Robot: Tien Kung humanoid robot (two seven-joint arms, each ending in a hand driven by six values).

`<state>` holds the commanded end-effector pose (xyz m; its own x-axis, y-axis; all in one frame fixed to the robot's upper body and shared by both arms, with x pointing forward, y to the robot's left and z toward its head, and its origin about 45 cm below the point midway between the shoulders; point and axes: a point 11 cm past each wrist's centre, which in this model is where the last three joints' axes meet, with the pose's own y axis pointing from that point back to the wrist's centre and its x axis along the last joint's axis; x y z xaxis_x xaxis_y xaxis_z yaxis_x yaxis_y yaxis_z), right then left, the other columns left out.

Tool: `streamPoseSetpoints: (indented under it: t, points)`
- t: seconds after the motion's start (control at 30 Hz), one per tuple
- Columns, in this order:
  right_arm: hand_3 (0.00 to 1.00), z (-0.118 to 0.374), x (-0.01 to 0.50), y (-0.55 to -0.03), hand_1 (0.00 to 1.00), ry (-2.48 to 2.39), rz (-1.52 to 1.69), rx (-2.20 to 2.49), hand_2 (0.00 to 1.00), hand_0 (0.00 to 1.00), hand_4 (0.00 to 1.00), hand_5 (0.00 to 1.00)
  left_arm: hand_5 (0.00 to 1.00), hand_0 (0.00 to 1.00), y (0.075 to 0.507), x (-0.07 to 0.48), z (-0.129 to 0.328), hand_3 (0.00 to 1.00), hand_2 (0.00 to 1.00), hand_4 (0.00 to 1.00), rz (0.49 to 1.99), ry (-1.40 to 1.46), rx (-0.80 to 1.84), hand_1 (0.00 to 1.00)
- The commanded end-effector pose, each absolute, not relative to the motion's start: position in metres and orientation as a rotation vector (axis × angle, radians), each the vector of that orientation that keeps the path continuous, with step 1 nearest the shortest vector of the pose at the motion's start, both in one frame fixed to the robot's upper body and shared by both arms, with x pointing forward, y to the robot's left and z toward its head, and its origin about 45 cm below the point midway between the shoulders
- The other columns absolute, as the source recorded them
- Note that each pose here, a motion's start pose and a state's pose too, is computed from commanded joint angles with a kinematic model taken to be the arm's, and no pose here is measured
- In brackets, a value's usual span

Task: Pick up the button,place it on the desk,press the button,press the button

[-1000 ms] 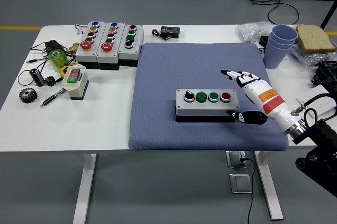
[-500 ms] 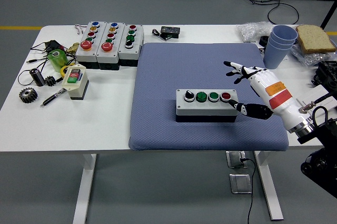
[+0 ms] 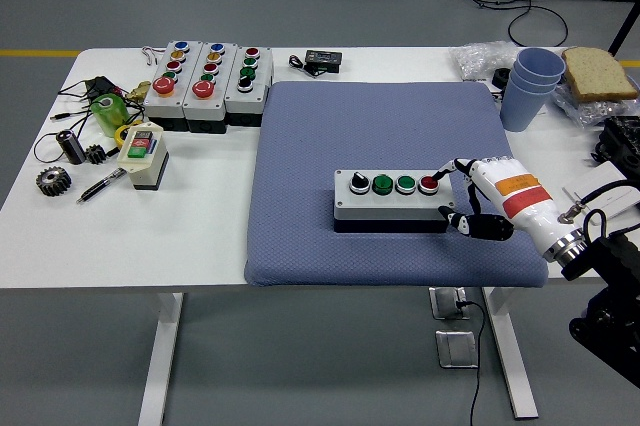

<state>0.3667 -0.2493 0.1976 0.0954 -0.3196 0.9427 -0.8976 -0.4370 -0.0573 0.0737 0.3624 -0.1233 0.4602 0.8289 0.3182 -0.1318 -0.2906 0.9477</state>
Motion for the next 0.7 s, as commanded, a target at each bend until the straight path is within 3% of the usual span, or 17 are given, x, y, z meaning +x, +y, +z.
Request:
streamPoseSetpoints:
  t: [0.7]
  points:
    - [0.611, 0.198, 0.370, -0.240, 0.002, -1.215, 1.355, 1.827, 0.162, 0.112, 0.746, 0.233, 0.648, 0.623, 0.362, 0.068, -0.124, 0.593, 0.678, 0.341, 1.056, 0.627, 1.597, 0.658]
